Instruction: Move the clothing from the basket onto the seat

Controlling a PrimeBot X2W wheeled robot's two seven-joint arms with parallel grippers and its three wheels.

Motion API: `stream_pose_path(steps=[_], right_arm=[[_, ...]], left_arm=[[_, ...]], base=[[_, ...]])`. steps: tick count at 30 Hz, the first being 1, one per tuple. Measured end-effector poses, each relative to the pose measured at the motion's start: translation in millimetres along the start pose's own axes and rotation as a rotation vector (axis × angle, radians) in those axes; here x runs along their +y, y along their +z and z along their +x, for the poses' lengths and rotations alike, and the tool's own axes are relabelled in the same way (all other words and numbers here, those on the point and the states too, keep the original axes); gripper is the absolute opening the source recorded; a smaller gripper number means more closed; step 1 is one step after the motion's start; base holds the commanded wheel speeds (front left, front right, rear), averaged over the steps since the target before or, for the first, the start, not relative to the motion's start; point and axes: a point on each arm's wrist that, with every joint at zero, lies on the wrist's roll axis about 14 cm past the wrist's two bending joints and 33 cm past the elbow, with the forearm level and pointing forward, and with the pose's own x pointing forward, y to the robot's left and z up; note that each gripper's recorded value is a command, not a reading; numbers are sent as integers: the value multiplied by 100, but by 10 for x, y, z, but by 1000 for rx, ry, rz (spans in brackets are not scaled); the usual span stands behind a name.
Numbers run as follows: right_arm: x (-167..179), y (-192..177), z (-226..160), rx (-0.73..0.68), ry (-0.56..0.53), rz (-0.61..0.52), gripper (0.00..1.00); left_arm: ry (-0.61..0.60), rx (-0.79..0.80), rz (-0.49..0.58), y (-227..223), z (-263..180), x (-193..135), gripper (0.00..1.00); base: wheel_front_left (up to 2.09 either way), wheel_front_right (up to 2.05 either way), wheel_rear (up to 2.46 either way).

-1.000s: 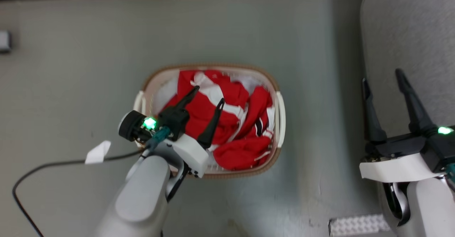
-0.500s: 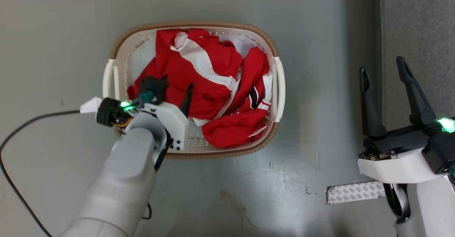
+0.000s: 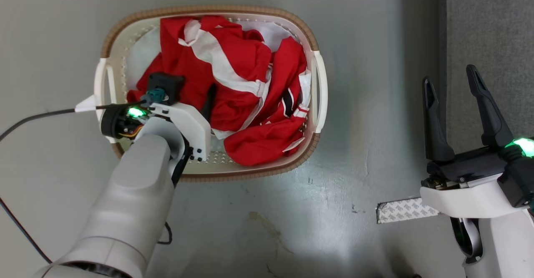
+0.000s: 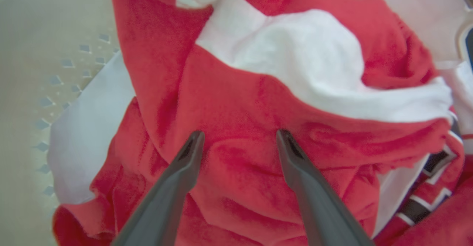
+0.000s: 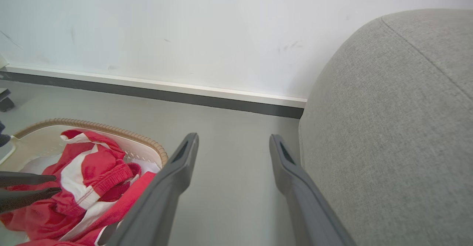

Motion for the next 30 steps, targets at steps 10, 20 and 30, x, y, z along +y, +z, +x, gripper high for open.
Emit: stream_pose_path(steps=[10, 20, 30], right_arm=[[-27, -114, -11, 22, -8, 0, 100], [41, -202, 15, 39, 10, 5, 100], [217, 158, 49, -34, 52, 23, 100]], left_arm=[[-73, 75, -18, -250, 60, -172, 46], [-185, 33, -78, -153, 14, -553, 0], [-163, -142, -88, 450, -294, -443, 0]], base=[[0, 0, 0], [0, 0, 0], [0, 0, 0]])
